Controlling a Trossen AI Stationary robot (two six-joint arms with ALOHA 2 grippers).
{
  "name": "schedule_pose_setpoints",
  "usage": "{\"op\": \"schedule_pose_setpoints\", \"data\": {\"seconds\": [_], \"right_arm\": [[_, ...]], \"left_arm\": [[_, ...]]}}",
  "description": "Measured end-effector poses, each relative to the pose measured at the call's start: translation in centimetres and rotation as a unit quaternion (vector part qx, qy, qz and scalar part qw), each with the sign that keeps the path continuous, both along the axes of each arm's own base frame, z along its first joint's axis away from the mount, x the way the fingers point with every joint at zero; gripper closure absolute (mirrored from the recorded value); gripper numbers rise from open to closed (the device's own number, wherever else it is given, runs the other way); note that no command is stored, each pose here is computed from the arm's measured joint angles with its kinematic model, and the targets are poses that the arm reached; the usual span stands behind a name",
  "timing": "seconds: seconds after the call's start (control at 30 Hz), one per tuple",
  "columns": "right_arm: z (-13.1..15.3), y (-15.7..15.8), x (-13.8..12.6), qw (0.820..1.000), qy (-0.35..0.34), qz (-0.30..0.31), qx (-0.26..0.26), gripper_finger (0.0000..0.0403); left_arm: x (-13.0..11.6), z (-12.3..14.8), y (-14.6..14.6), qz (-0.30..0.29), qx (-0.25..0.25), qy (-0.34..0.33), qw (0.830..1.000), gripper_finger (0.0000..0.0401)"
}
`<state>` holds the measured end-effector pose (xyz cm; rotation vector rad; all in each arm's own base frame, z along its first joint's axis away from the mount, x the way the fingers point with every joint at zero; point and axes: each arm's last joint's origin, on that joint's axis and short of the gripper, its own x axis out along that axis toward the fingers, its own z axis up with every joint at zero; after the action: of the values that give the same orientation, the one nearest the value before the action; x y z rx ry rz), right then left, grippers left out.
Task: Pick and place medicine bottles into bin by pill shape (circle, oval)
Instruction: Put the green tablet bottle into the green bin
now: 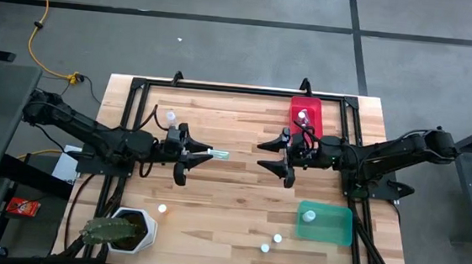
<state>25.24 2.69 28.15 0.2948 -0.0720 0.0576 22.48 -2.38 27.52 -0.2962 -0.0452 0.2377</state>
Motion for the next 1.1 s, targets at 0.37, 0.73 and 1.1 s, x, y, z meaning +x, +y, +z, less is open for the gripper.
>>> {"op": "schedule_pose_setpoints", "data": {"seconds": [0.37, 0.73, 1.1], "right_arm": [[1.0, -0.1, -0.1, 0.999, -0.052, -0.002, -0.003, 0.0139], [2.8, -0.1, -0.6, 0.989, -0.147, -0.008, -0.010, 0.0139], [4.4, -0.2, -1.4, 0.971, -0.236, -0.001, 0.028, 0.0139]], "left_arm": [[0.3, -0.6, -0.1, -0.004, 0.011, 0.037, 0.999, 0.0290], [4.1, -1.0, -0.9, -0.053, 0.020, 0.092, 0.994, 0.0290], [17.7, -3.7, -3.5, -0.142, 0.081, 0.186, 0.969, 0.0290]]}}
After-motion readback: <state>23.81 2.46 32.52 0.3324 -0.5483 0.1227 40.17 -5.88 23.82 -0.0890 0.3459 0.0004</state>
